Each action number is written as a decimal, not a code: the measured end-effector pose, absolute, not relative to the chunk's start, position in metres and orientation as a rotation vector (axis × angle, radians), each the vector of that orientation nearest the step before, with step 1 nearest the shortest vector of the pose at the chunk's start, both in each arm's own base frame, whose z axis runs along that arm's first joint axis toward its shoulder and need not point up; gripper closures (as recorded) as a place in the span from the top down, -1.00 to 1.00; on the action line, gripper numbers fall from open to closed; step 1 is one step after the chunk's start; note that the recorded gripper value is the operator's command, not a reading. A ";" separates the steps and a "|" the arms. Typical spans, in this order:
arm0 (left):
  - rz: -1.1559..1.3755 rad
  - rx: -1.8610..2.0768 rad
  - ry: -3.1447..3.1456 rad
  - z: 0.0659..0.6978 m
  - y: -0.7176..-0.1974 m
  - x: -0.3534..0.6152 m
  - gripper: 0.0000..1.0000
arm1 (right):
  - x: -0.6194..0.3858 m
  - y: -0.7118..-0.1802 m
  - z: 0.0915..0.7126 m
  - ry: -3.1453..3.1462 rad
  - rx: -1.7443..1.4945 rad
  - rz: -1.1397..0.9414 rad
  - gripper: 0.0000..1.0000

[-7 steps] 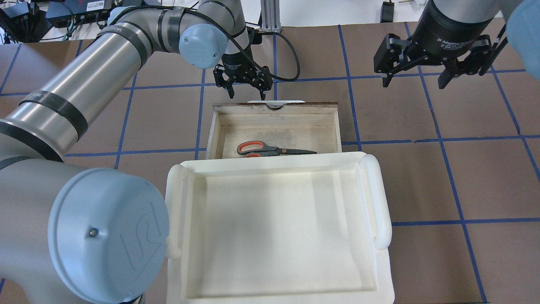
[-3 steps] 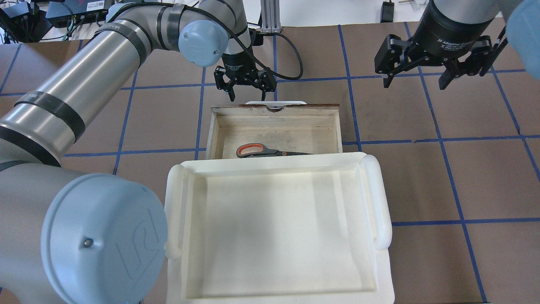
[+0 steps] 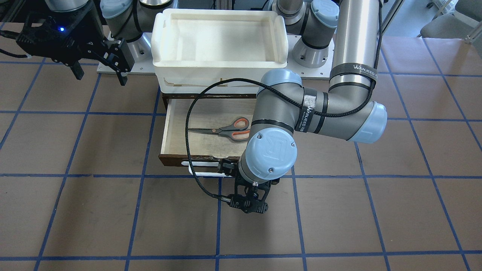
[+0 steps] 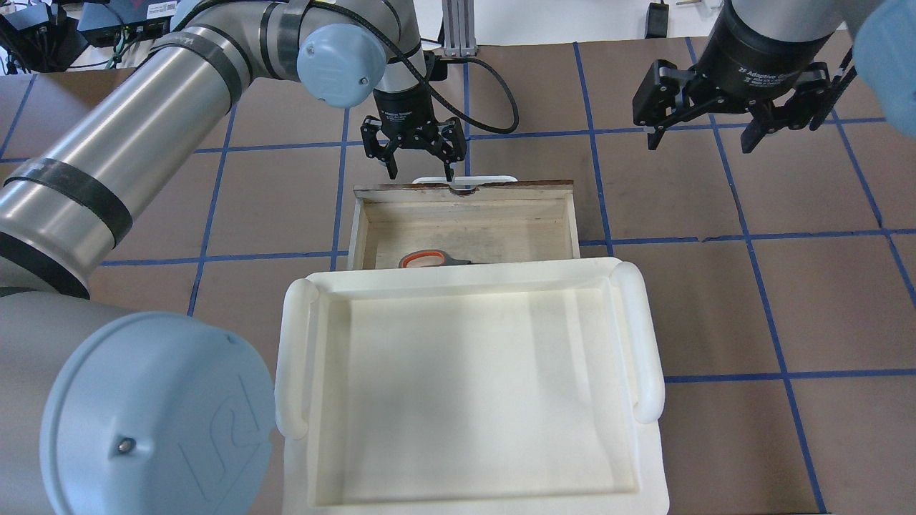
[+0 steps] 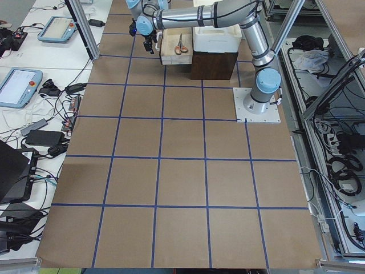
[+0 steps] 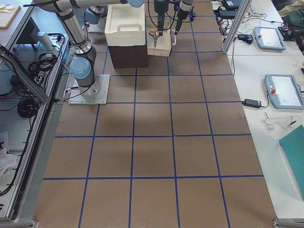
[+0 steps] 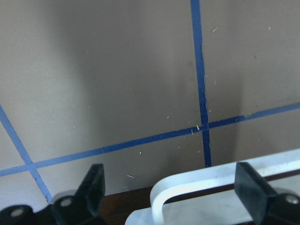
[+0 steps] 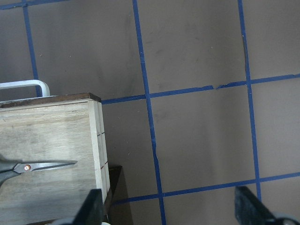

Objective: Put scissors in drawer and close it
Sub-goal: 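Move the left gripper over the white drawer handle while the right arm holds back, then push the drawer front farther from the robot with the left gripper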

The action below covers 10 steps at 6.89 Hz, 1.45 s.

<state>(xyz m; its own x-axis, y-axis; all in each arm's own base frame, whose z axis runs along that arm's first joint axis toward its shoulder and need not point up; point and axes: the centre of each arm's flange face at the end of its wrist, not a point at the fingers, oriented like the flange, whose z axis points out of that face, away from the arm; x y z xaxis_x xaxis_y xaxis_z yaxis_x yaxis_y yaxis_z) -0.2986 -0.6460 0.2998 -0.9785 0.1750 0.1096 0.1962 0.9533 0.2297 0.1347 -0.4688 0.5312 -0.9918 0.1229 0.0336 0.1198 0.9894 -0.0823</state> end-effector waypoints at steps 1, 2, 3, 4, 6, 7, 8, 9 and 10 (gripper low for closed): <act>-0.387 -0.287 -3.019 0.301 -0.641 -0.297 1.00 | 0.135 -0.469 0.531 -3.095 -0.189 0.125 1.00; -0.400 -0.286 -3.020 0.303 -0.636 -0.296 1.00 | 0.135 -0.469 0.531 -3.096 -0.189 0.125 1.00; -0.411 -0.285 -3.020 0.305 -0.633 -0.295 1.00 | 0.135 -0.469 0.531 -3.096 -0.188 0.126 1.00; -0.431 -0.283 -3.019 0.307 -0.630 -0.294 1.00 | 0.135 -0.469 0.531 -3.096 -0.189 0.126 1.00; -0.500 -0.268 -3.012 0.313 -0.620 -0.293 1.00 | 0.135 -0.469 0.532 -3.096 -0.189 0.128 1.00; -0.555 -0.247 -3.004 0.312 -0.608 -0.300 1.00 | 0.135 -0.469 0.532 -3.096 -0.189 0.129 1.00; -0.595 -0.224 -2.997 0.312 -0.595 -0.308 1.00 | 0.135 -0.469 0.531 -3.097 -0.190 0.130 1.00; -0.608 -0.189 -3.001 0.314 -0.588 -0.312 1.00 | 0.135 -0.470 0.531 -3.097 -0.191 0.132 1.00; -0.583 -0.149 -3.011 0.322 -0.586 -0.311 1.00 | 0.135 -0.470 0.531 -3.097 -0.192 0.134 1.00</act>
<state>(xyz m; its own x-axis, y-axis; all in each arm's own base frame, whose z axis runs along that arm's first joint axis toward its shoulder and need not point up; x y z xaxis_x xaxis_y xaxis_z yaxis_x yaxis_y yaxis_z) -0.3114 -0.5864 0.3222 -0.9927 0.0817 0.0882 0.1087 0.9233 0.3684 0.1349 -0.4700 0.5315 -0.9918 0.1246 0.0299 0.1215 0.9887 -0.0882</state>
